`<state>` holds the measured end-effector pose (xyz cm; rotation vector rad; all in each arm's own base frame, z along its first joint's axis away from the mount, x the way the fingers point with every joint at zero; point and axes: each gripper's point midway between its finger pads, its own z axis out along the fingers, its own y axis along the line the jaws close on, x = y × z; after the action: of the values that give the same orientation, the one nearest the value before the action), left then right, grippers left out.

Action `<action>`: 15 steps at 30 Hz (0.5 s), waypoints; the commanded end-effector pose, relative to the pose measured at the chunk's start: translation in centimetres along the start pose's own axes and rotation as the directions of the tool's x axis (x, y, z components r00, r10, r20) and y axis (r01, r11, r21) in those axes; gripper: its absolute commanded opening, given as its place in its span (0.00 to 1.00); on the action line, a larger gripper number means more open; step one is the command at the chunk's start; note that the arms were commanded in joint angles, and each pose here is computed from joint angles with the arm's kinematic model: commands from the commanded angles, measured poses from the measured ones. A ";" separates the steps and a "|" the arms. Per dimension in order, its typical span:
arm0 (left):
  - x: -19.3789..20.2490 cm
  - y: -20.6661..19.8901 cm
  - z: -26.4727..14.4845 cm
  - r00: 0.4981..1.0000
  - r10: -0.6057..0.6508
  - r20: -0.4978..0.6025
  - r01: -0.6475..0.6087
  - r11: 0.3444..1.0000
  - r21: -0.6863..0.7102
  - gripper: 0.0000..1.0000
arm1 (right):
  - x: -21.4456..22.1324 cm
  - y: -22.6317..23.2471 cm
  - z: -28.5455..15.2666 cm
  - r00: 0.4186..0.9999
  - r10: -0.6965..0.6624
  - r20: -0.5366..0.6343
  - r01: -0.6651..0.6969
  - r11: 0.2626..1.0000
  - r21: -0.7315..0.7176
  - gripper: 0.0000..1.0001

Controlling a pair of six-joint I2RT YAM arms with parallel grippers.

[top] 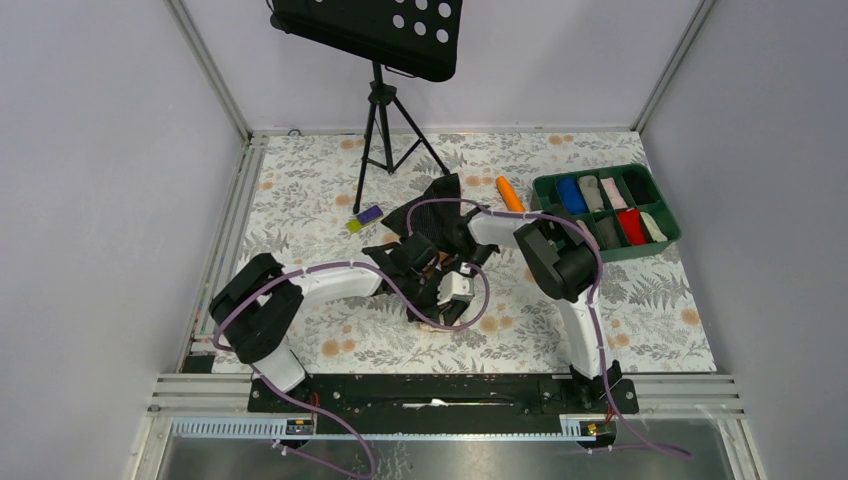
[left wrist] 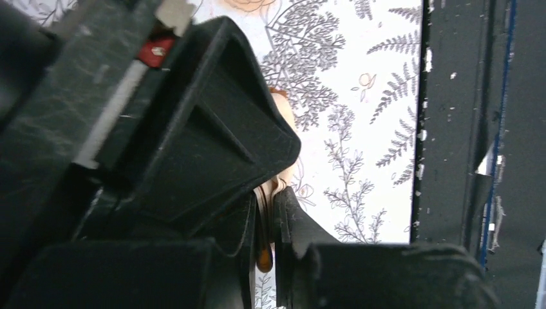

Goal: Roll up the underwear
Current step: Roll the underwear to the center of the board.

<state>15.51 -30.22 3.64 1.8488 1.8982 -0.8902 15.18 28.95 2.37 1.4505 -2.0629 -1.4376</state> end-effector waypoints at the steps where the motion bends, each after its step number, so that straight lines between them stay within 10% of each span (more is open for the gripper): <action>1: -1.5 0.2 0.1 0.998 0.049 0.031 -0.050 0.998 0.025 0.00 | -2.5 4.4 -2.4 0.995 -0.076 0.056 0.077 0.997 -0.009 0.38; 15: -2.2 -2.8 -0.8 0.998 0.007 0.057 -0.015 0.988 0.152 0.00 | -4.3 1.1 -3.6 0.994 -0.001 0.107 -0.011 0.994 0.111 0.34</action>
<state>13.72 -30.58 5.21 1.8902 1.8633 -1.0258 17.83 29.46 6.13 1.4552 -2.2099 -1.4492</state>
